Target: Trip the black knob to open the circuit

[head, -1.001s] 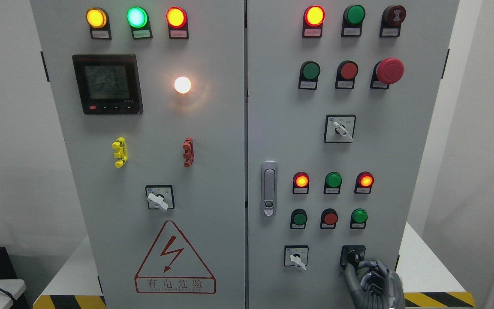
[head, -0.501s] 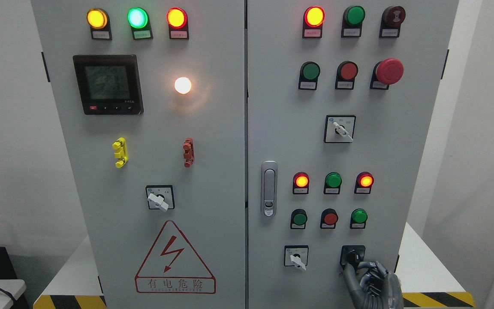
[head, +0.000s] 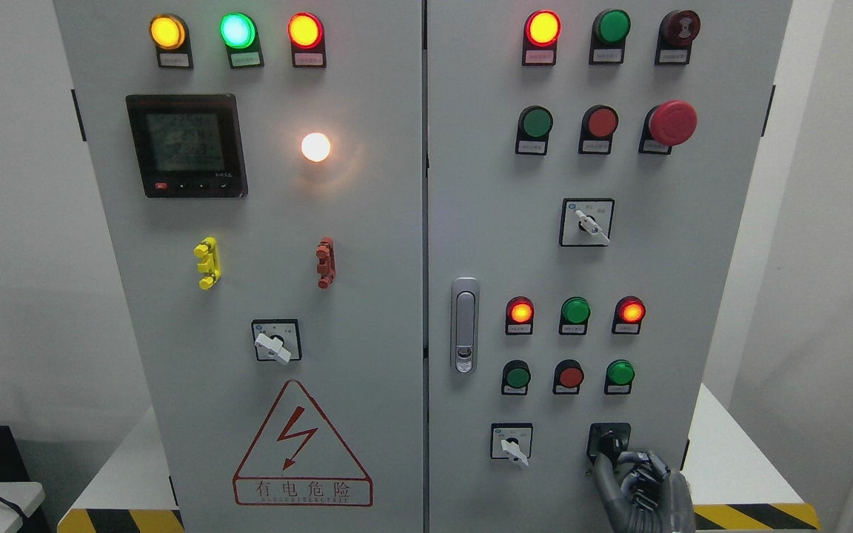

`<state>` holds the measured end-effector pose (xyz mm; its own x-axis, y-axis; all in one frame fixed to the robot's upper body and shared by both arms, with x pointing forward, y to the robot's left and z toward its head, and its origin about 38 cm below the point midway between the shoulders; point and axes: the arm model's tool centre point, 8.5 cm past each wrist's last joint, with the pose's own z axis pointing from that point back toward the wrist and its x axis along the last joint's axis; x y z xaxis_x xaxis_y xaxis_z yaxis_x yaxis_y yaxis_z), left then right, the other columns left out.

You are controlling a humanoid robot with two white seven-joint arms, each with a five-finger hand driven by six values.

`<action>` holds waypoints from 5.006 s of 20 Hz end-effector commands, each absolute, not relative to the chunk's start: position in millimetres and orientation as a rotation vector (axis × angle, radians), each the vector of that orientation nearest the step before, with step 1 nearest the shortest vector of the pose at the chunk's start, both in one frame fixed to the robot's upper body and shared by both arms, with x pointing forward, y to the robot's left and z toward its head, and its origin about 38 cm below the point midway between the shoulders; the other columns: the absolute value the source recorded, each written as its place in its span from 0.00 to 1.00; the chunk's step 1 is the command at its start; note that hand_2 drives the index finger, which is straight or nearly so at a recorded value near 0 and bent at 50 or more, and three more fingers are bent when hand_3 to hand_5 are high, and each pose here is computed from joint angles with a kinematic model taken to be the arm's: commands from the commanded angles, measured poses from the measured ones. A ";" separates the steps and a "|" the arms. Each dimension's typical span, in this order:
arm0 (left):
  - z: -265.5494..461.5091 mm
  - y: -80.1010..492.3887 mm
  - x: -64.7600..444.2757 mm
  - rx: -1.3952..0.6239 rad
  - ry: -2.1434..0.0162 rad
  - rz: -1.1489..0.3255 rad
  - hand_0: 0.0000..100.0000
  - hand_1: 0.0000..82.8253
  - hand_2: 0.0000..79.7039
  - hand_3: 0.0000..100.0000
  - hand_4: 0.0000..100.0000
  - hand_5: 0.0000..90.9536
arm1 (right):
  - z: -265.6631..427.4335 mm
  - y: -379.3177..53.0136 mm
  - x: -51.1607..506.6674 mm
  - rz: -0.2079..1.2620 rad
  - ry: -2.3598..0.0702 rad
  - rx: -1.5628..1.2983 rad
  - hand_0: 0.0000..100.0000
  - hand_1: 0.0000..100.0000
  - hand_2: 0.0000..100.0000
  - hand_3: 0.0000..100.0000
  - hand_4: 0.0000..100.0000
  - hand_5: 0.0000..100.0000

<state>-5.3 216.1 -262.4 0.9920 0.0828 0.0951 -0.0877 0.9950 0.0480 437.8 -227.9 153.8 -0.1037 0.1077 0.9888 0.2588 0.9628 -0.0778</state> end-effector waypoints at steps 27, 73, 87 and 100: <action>-262.4 215.7 -0.2 0.049 -0.101 0.053 0.12 0.47 0.00 0.00 0.00 0.00 | 153.7 -223.2 441.2 -0.187 -1.651 -0.169 0.50 0.75 0.63 0.95 0.97 0.98; -262.4 215.7 -0.2 0.049 -0.101 0.053 0.12 0.47 0.00 0.00 0.00 0.00 | 156.8 -208.1 443.6 -0.195 -1.638 -0.030 0.51 0.75 0.65 0.98 0.99 0.98; -262.4 214.7 -0.2 0.047 -0.101 0.052 0.12 0.47 0.00 0.00 0.00 0.00 | 160.2 -207.9 445.3 -0.197 -1.646 -0.028 0.52 0.74 0.65 0.98 1.00 0.98; -262.4 215.7 -0.2 0.049 -0.101 0.053 0.12 0.47 0.00 0.00 0.00 0.00 | 159.7 -209.0 444.9 -0.198 -1.646 -0.031 0.52 0.74 0.65 0.98 1.00 0.98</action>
<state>-5.3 215.9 -262.4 0.9920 0.0829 0.0951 -0.0877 0.9950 0.0477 445.3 -216.9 159.5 -0.0849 -0.1047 0.9909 0.1540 0.9811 0.1169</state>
